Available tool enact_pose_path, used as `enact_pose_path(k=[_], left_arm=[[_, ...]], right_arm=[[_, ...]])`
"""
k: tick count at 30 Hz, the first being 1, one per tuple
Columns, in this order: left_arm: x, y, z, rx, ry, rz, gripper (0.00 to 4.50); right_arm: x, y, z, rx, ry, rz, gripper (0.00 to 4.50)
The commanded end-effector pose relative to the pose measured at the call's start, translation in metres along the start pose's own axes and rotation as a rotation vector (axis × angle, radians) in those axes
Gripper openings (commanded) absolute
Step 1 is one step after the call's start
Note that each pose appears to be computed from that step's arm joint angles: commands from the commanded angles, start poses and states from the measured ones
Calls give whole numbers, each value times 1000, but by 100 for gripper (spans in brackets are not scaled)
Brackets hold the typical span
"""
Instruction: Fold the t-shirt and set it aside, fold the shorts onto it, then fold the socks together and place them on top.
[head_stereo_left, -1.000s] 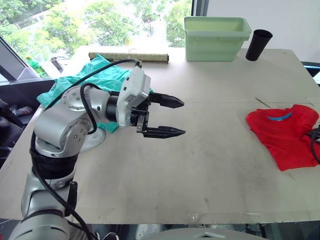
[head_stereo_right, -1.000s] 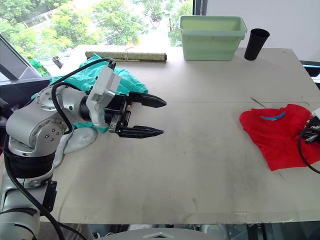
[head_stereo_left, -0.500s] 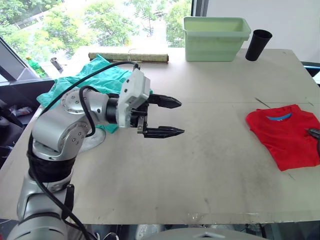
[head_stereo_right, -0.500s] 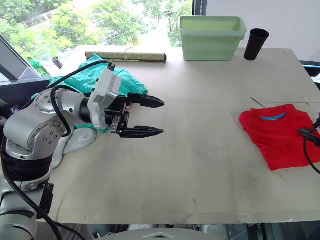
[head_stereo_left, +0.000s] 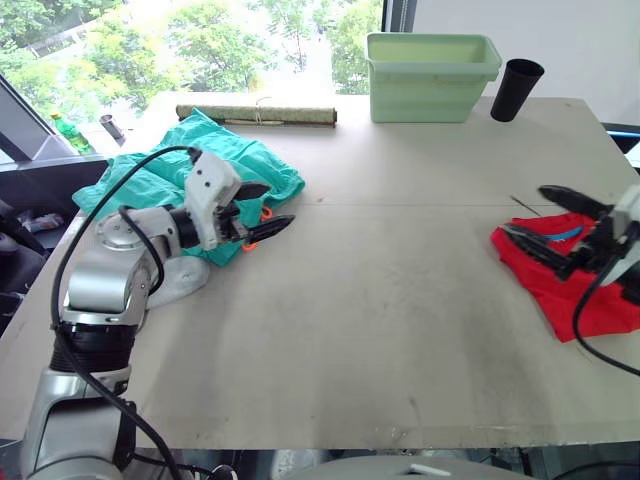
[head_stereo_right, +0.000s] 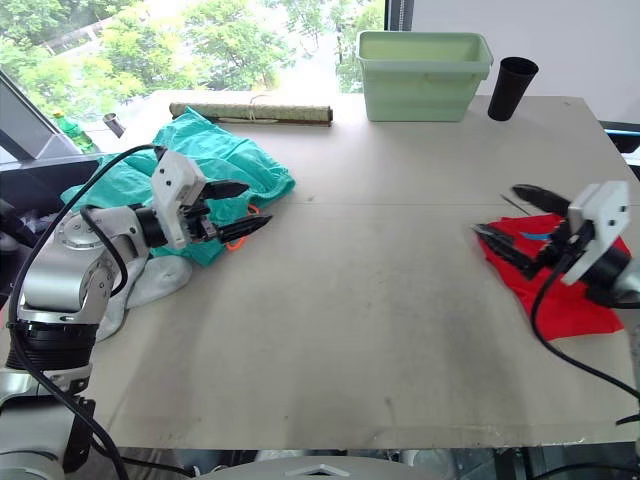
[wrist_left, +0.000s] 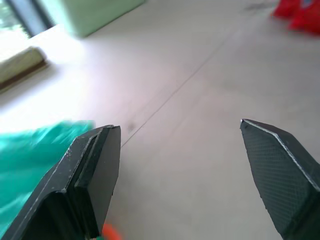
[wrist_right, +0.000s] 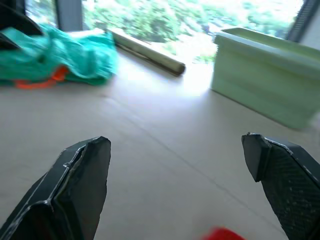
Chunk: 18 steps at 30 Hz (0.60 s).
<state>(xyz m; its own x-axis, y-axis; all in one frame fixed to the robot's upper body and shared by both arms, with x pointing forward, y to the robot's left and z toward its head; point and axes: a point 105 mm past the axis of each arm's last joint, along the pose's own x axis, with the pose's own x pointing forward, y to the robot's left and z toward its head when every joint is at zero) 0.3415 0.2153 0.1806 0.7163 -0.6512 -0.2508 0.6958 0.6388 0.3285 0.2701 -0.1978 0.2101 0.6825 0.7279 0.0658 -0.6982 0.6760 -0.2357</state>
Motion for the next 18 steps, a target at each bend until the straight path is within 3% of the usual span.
enact_pose_path(k=[1,5,10,15,18], left_arm=[[-24,34,-8,89,32,147,409],[-39,52,-32,97,115,216,409],[-58,58,-44,66,136,216,409],[-72,47,-46,-27,153,78,409],[-79,41,-58,-112,219,5,409]], right_arm=[[17,32,19,29,-80,105,443],[23,52,19,64,-91,175,443],[18,50,12,63,-67,171,443],[14,50,7,57,-52,171,443],[15,53,8,61,-62,185,443]])
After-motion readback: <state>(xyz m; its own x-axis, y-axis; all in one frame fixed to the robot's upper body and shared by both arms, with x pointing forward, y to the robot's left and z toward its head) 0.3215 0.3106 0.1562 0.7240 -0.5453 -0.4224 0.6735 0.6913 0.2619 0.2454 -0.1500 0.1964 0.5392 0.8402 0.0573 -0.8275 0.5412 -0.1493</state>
